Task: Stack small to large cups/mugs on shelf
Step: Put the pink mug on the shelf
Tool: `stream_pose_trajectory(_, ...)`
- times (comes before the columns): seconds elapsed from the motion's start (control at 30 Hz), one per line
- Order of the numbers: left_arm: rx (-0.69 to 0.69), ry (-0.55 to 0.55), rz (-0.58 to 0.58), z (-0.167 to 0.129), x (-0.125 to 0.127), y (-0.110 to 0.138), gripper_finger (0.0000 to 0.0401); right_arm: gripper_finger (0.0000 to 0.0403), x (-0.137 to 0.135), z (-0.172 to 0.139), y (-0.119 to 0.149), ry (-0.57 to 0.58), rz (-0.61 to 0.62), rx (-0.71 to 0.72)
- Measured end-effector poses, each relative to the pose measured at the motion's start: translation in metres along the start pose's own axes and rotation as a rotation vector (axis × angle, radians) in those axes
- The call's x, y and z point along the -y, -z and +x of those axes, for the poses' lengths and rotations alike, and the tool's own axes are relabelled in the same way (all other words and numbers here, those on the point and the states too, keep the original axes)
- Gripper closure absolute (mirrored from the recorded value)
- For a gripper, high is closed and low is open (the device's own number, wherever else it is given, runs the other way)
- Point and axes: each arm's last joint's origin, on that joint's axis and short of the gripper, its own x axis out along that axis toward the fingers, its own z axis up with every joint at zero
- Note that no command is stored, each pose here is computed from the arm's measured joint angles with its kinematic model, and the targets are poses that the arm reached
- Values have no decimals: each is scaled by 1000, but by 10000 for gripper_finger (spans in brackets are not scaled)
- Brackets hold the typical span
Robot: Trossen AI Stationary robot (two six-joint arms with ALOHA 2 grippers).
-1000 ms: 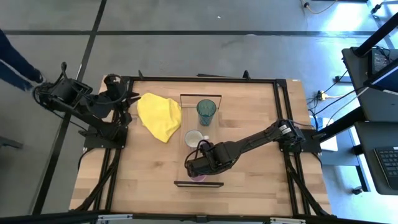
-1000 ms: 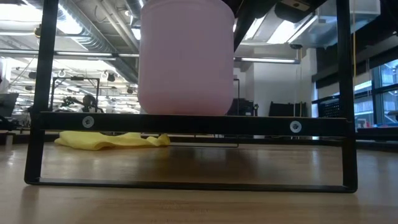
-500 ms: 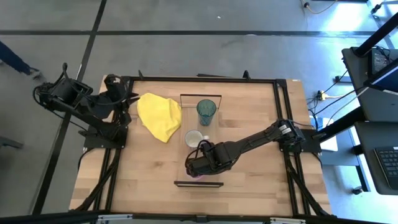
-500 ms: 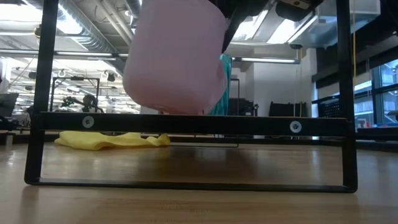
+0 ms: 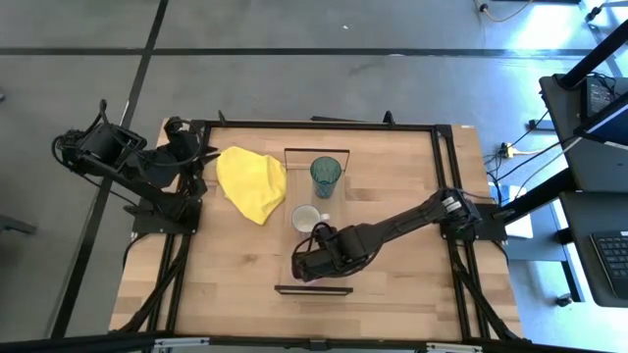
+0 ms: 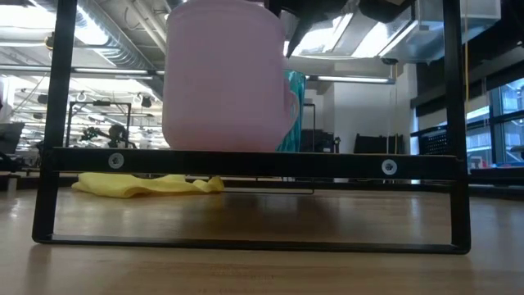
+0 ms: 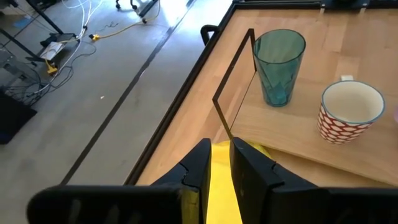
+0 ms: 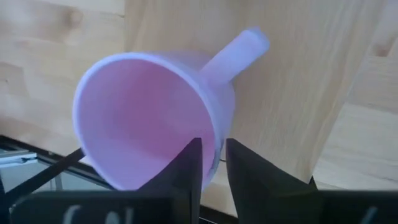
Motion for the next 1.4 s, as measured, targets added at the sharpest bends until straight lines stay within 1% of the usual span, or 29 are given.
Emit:
stream_pose_trajectory(0.2,0,0,0,0,0,0,346,330,5,-34,-2,-70,-11,128)
stream_pose_trajectory(0.3,-1,0,0,0,0,0,346,337,14,-45,-5,-23,-14,156)
stream_pose_trajectory(0.43,0,0,-7,0,0,0,346,362,17,-44,-10,29,-27,146)
stream_pose_trajectory(0.53,0,0,-18,0,0,0,346,392,14,-44,-16,14,-52,147)
stream_pose_trajectory(0.57,0,0,-25,0,0,0,346,396,13,-44,-20,13,-60,162)
stream_pose_trajectory(0.67,3,-5,-29,0,0,0,346,396,11,-43,-32,19,-80,191)
stream_pose_trajectory(0.9,5,-7,-58,0,0,0,346,400,5,-42,-50,10,-153,160)
stream_pose_trajectory(1.1,5,-7,-71,0,0,0,346,401,3,-38,-54,14,-206,93)
stream_pose_trajectory(1.3,5,-7,-80,0,0,0,346,401,0,-35,-56,3,-243,89)
stream_pose_trajectory(1.4,9,-16,-81,0,0,0,346,401,-1,-28,-60,17,-268,91)
